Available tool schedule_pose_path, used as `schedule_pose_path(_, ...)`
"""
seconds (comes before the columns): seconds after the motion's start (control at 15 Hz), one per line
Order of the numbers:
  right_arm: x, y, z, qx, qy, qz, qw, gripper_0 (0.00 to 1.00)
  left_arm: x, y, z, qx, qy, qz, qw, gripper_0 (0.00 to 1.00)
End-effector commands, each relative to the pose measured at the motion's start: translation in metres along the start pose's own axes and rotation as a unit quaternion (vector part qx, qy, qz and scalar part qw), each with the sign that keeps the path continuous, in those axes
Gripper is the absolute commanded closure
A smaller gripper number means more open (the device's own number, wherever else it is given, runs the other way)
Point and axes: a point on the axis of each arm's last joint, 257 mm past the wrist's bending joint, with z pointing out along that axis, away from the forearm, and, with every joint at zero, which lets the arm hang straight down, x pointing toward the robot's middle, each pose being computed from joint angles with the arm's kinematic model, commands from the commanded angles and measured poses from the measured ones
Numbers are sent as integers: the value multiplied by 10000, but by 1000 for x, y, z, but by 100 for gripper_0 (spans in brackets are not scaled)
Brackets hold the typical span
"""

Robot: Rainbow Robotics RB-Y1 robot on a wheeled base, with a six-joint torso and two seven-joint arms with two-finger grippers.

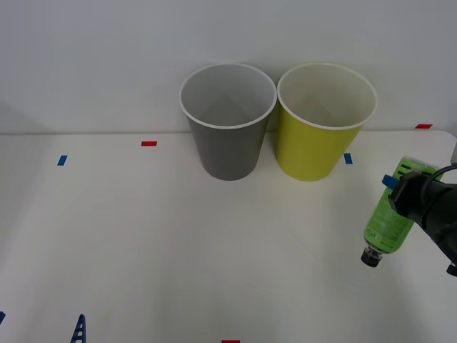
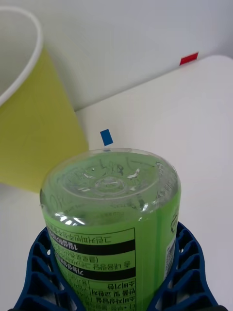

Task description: Put cans in the gray bin and PET bottles in the light green bin.

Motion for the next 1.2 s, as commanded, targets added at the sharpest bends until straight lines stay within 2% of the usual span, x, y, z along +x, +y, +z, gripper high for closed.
schedule_pose_path(0.07,-37,6,-16,22,-753,-887,9932,100,0,0,0,0,0,0,10000,0)
schedule_pose_path(0.27,-42,1,-19,142,-817,-1410,9865,100,0,0,0,0,0,0,10000,0)
schedule_pose_path(0.33,-43,-2,-19,195,-825,-1481,9853,100,0,0,0,0,0,0,10000,0)
schedule_pose_path(0.6,-53,1,-20,312,-949,-1416,9849,100,0,0,0,0,0,0,10000,0)
schedule_pose_path(0.67,-57,2,-21,380,-938,-1395,9850,100,0,0,0,0,0,0,10000,0)
schedule_pose_path(0.73,-56,1,-21,415,-856,-1311,9868,100,0,0,0,0,0,0,10000,0)
schedule_pose_path(0.87,-60,3,-22,424,-891,-1317,9864,100,0,0,0,0,0,0,10000,0)
schedule_pose_path(0.93,-70,10,-24,377,-1015,-1380,9845,100,0,0,0,0,0,0,10000,0)
schedule_pose_path(1.07,-88,29,-28,169,-1234,-1355,9829,100,0,0,0,0,0,0,10000,0)
schedule_pose_path(1.2,-116,48,-37,15,-1571,-1423,9773,100,0,0,0,0,0,0,10000,0)
